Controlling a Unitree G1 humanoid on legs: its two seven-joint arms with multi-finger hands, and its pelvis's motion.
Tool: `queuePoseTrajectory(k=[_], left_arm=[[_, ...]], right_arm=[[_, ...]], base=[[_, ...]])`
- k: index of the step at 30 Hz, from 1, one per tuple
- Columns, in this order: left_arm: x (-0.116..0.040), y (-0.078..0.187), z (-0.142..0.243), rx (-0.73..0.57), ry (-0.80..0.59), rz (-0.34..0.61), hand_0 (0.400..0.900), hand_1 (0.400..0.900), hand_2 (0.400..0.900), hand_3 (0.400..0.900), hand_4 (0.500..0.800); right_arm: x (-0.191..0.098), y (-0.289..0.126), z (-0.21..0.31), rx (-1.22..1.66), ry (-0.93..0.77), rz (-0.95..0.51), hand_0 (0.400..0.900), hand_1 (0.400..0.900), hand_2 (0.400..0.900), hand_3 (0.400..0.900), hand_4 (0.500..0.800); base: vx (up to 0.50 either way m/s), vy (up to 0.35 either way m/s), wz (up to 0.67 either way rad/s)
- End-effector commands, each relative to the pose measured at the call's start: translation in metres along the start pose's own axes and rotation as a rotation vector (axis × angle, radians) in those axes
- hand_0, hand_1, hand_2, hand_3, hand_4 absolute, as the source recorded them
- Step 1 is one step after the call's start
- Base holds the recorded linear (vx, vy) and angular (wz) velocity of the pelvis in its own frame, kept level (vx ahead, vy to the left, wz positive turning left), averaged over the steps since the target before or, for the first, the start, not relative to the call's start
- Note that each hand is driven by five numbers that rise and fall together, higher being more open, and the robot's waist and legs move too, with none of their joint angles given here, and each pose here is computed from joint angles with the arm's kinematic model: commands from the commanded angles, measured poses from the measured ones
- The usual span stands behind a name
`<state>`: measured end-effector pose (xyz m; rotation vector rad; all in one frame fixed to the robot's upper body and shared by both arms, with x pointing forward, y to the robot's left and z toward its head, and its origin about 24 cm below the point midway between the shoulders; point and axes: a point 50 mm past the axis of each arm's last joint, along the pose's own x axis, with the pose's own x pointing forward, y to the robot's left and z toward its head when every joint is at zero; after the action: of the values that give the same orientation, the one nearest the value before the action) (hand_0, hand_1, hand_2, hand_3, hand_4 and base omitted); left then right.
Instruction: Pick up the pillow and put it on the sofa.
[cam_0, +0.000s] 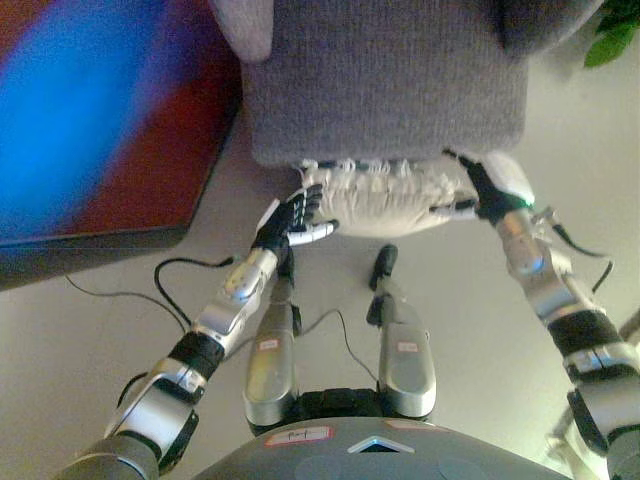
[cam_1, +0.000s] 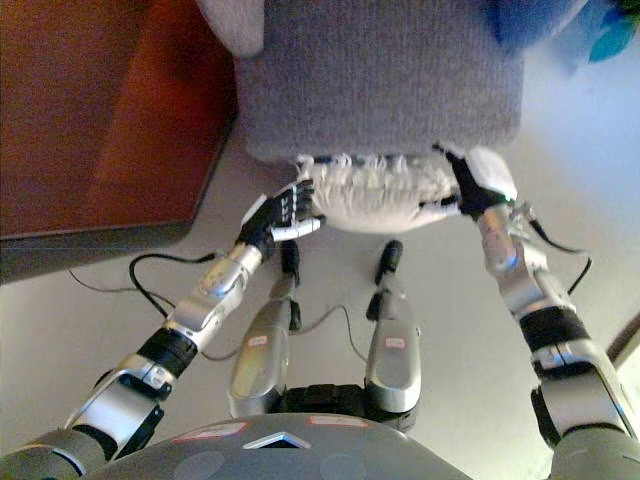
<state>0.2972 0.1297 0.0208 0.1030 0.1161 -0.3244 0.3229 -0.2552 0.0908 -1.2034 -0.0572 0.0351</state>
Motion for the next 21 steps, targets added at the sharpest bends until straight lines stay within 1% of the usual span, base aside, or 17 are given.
queuePoseTrajectory(k=[1,4,10,14,19,21], left_arm=[[0.005,0.01,0.044,-0.013,-0.221,0.033,0.9,0.9,0.9,0.9,0.8],[0.01,0.008,0.057,-0.007,-0.262,0.034,0.9,0.9,0.9,0.9,0.8],[0.016,0.014,0.076,-0.009,-0.332,0.076,0.9,0.9,0.9,0.9,0.8],[0.018,0.014,0.082,-0.014,-0.353,0.086,0.9,0.9,0.9,0.9,0.8],[0.021,0.013,0.086,-0.016,-0.37,0.095,0.9,0.9,0.9,0.9,0.8],[0.021,0.013,0.087,-0.022,-0.373,0.098,0.9,0.9,0.9,0.9,0.8]], right_arm=[[0.014,-0.027,0.025,-0.107,-0.136,-0.13,0.9,0.9,0.9,0.9,0.8],[0.023,-0.039,0.029,-0.146,-0.139,-0.172,0.9,0.9,0.9,0.9,0.8],[0.028,-0.048,0.03,-0.129,-0.128,-0.215,0.9,0.9,0.9,0.9,0.8],[0.031,-0.045,0.032,-0.105,-0.125,-0.212,0.9,0.9,0.9,0.9,0.8],[0.03,-0.033,0.031,-0.096,-0.121,-0.167,0.9,0.9,0.9,0.9,0.8],[0.03,-0.033,0.029,-0.09,-0.114,-0.181,0.9,0.9,0.9,0.9,0.8]], base=[[-0.061,-0.03,-0.05],[-0.082,-0.014,0.0],[-0.067,-0.011,0.04],[-0.039,0.001,0.0],[-0.006,0.002,-0.01],[0.001,0.001,-0.02]])
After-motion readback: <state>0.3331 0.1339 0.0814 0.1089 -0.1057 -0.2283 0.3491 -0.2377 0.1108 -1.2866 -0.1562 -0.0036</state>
